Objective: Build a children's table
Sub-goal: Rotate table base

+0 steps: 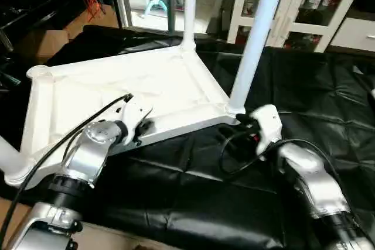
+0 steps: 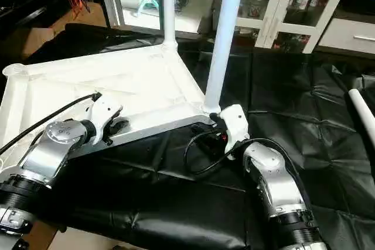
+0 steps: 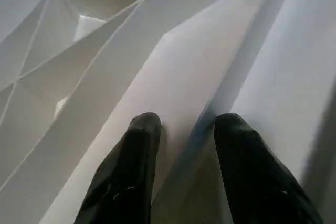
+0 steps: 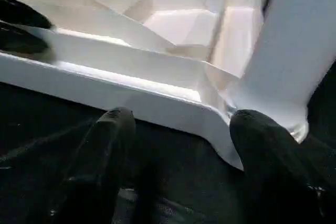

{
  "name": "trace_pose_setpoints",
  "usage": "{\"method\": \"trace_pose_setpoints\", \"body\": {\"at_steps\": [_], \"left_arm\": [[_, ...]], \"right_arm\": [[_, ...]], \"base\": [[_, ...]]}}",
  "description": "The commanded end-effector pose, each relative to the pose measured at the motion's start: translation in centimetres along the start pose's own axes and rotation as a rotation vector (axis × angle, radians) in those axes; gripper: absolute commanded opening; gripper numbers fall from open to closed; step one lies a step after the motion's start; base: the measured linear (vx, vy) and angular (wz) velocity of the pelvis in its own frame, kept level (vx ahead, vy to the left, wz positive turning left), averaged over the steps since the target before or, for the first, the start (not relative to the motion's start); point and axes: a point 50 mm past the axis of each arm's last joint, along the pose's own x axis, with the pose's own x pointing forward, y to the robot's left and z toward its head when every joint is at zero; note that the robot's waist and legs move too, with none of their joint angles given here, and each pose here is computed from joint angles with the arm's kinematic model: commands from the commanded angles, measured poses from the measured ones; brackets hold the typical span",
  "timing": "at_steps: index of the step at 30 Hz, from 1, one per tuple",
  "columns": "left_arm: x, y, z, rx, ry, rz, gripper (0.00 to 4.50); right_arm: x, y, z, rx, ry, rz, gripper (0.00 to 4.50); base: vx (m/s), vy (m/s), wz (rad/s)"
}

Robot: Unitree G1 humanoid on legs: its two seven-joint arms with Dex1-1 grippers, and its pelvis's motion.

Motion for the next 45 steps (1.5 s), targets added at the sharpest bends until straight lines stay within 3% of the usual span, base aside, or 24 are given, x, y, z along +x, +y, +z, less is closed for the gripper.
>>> {"method": "trace_pose_setpoints", "body": {"at_steps": [1, 3, 4, 10, 14, 17, 19, 20, 21, 22, 24, 26, 28, 29, 30, 33, 34, 38, 45], "left_arm": [[0.9, -0.7, 2.4, -0.05, -0.102, -0.037, 1.91], [1.1, -1.0, 6.6, -0.123, -0.303, -0.058, 1.91], [1.0, -1.0, 7.2, -0.134, -0.336, -0.06, 1.91], [1.0, -0.9, 6.9, -0.134, -0.328, -0.057, 1.91], [1.3, -1.8, 7.5, -0.167, -0.344, -0.125, 1.91], [1.3, -3.0, 9.8, -0.237, -0.455, -0.193, 1.91], [-0.8, -4.0, 13.8, -0.301, -0.68, -0.304, 1.91], [-0.8, -4.0, 13.8, -0.301, -0.68, -0.304, 1.91], [-2.4, -3.4, 15.3, -0.281, -0.759, -0.287, 1.91], [-3.0, -2.8, 15.5, -0.245, -0.754, -0.25, 1.91], [-3.8, -1.9, 14.9, -0.194, -0.717, -0.196, 1.91], [-4.4, -1.4, 12.9, -0.186, -0.653, -0.17, 1.91], [-5.1, -1.4, 10.6, -0.235, -0.607, -0.184, 1.91], [-5.1, -1.4, 10.4, -0.24, -0.603, -0.185, 2.2], [-5.6, -1.3, 8.1, -0.264, -0.532, -0.15, 2.26], [-6.4, -0.5, 5.3, -0.211, -0.373, -0.055, 2.46], [-6.4, -0.1, 5.0, -0.209, -0.344, -0.032, 2.7], [-5.9, 1.2, 3.7, -0.155, -0.2, 0.001, 2.87], [-4.6, 0.5, 1.3, -0.02, 0.04, -0.133, 3.57]], "right_arm": [[2.5, -1.5, 2.3, -0.051, -0.037, -0.046, 3.24], [4.9, -3.2, 5.5, -0.074, -0.089, -0.096, 3.24], [5.2, -3.5, 6.2, -0.074, -0.099, -0.107, 3.24], [5.9, -3.4, 6.5, -0.088, -0.093, -0.092, 3.24], [7.3, -3.3, 7.2, -0.111, -0.071, -0.111, 3.24], [7.7, -3.6, 8.2, -0.154, -0.067, -0.181, 3.24], [8.0, -3.5, 10.1, -0.101, -0.149, -0.176, 3.24], [8.0, -3.5, 10.1, -0.101, -0.149, -0.176, 3.24], [8.0, -3.3, 10.6, -0.094, -0.181, -0.116, 3.24], [7.9, -3.0, 10.5, -0.101, -0.185, -0.074, 3.24], [7.7, -2.8, 9.9, -0.098, -0.192, -0.021, 3.24], [7.4, -2.7, 9.2, -0.091, -0.204, 0.017, 3.24], [6.9, -2.7, 8.6, -0.082, -0.216, 0.031, 3.24], [6.9, -2.7, 8.6, -0.081, -0.217, 0.032, 3.24], [6.4, -2.9, 8.1, -0.073, -0.231, 0.037, 3.24], [4.9, -3.0, 7.0, -0.078, -0.246, 0.077, 3.24], [4.5, -2.9, 6.8, -0.079, -0.247, 0.103, 3.24], [2.3, -2.1, 5.5, -0.126, -0.213, 0.225, 3.24], [-0.8, -1.9, 4.1, -0.197, -0.155, 0.255, 3.24]], "base": [[0.0, 0.0, 0.0], [-0.05, 0.006, -0.03], [-0.065, 0.006, 0.01], [0.0, 0.0, 0.0], [0.0, 0.0, 0.0], [0.0, 0.0, 0.0], [0.0, 0.0, 0.0], [0.0, 0.0, 0.0], [0.0, 0.0, 0.0], [0.0, 0.0, 0.0], [0.0, 0.0, 0.0], [0.0, 0.0, 0.0], [0.0, 0.0, 0.0], [0.0, 0.0, 0.0], [0.0, 0.0, 0.0], [0.0, 0.0, 0.0], [0.0, 0.0, 0.0], [0.0, 0.0, 0.0], [0.0, 0.0, 0.0]]}}
